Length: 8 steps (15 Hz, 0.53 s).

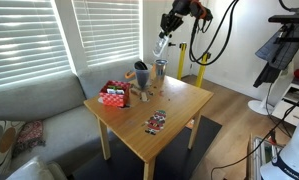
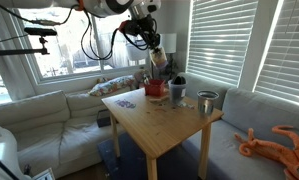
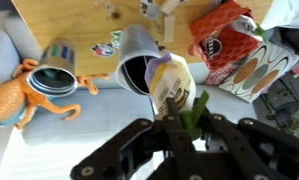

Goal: Put the purple squishy drink in the box

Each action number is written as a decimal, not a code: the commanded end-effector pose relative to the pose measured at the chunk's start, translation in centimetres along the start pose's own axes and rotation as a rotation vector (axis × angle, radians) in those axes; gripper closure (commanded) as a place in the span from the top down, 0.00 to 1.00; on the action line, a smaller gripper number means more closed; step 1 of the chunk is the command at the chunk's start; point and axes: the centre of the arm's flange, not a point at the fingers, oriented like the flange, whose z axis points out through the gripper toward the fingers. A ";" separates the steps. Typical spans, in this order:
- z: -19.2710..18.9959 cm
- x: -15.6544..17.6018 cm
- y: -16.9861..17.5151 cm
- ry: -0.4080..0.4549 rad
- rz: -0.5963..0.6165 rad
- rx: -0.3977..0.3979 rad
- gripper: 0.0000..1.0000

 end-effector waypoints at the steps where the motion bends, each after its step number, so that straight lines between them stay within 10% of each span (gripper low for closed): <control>1: 2.8 6.9 -5.5 0.028 -0.161 0.119 0.05; 3: 4.9 8.5 -8.5 0.022 -0.258 0.170 0.05; 4: 3.8 3.3 -6.0 0.013 -0.183 0.109 0.21; 7: 6.4 4.7 -8.1 0.009 -0.240 0.139 0.21; 8: 6.6 5.0 -8.1 0.011 -0.244 0.140 0.05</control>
